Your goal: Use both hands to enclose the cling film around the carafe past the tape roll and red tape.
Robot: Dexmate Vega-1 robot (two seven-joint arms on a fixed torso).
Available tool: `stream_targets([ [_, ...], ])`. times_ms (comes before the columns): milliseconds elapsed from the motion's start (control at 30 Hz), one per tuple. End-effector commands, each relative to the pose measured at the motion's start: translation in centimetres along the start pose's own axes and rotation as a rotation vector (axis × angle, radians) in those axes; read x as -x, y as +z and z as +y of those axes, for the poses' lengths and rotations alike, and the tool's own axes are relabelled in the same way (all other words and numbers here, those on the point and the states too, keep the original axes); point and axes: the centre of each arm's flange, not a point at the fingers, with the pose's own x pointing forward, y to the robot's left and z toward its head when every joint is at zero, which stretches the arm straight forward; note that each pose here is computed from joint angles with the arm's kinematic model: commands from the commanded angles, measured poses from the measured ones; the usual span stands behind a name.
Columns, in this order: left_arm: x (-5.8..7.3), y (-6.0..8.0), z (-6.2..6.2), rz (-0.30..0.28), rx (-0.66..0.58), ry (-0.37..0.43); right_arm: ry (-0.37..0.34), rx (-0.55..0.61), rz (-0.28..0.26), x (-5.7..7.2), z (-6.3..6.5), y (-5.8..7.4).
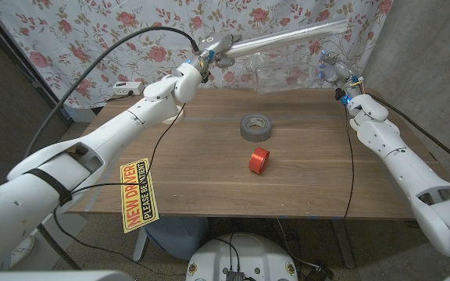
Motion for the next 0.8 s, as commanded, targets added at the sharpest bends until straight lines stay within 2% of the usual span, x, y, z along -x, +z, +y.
stream_targets([
  [33, 0.2, 0.7, 0.6, -0.015, 0.003, 0.018, 0.009, -0.016, 0.004, -0.1, 0.7, -0.6],
  [467, 0.1, 1.5, 0.5, -0.03, 0.023, 0.026, 0.0, -0.043, 0.005, 0.1, 1.5, -1.5],
  [800, -0.1, 2.6, 0.5, -0.073, 0.022, 0.041, -0.001, -0.056, 0.011, -0.2, 2.2, -1.9],
])
